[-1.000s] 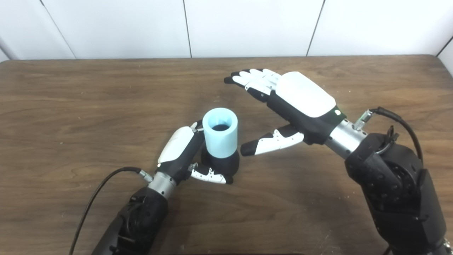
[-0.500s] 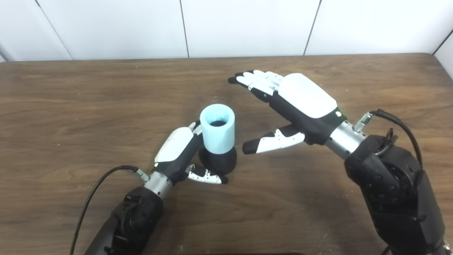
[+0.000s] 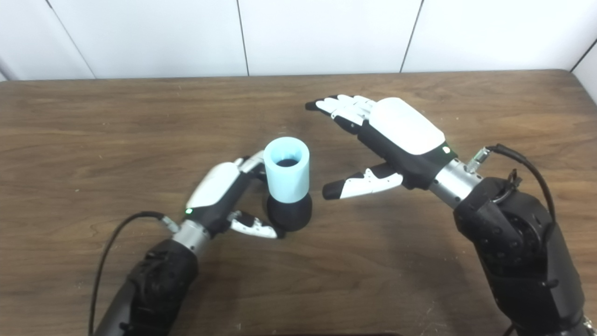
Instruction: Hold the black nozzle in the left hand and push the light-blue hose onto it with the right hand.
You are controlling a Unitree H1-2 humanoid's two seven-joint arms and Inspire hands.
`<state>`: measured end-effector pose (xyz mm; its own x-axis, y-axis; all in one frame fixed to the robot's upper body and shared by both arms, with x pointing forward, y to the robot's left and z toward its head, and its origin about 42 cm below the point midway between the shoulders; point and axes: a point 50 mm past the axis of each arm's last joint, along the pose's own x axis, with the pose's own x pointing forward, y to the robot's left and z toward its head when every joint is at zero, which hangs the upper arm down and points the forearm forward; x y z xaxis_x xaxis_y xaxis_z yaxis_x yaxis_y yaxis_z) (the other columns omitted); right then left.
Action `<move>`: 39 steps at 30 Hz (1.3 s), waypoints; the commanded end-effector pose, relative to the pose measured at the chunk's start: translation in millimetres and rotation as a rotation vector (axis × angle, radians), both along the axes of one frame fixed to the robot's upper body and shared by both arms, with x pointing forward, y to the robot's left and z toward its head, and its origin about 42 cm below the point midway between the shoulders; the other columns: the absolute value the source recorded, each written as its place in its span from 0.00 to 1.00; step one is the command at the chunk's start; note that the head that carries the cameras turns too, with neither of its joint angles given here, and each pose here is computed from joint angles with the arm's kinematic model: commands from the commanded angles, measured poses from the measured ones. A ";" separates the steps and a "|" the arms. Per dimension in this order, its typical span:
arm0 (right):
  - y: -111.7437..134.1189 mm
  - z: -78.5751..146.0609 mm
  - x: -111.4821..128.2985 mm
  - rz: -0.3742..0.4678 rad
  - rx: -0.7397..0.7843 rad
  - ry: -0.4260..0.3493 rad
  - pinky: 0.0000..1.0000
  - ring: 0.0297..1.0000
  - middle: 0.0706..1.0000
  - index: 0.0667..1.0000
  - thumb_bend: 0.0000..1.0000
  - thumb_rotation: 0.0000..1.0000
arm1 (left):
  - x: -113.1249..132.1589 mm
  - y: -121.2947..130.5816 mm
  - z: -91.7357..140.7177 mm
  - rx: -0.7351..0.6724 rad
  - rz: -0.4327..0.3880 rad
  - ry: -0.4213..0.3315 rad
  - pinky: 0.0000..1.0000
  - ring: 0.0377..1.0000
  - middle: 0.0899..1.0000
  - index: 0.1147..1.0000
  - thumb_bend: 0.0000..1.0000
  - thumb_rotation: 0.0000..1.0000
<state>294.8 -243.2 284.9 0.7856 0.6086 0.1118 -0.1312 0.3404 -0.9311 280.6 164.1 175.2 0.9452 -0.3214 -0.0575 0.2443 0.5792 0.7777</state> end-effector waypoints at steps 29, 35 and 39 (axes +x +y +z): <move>-20.8 -11.6 17.1 -0.100 0.025 0.009 0.91 0.94 0.92 0.92 0.54 1.00 | -2.9 74.1 64.0 -0.409 0.183 -0.170 0.79 0.77 0.77 0.84 0.94 0.05; -27.2 -20.8 22.2 -0.136 0.092 0.055 0.90 0.93 0.91 0.92 0.54 1.00 | -8.0 90.6 63.4 -0.452 0.235 -0.182 0.85 0.83 0.83 0.84 0.89 0.10; -35.6 -36.4 18.8 -0.219 0.255 0.134 0.88 0.92 0.91 0.92 0.48 1.00 | -17.9 104.4 55.6 -0.503 0.294 -0.202 0.86 0.83 0.85 0.84 0.78 0.22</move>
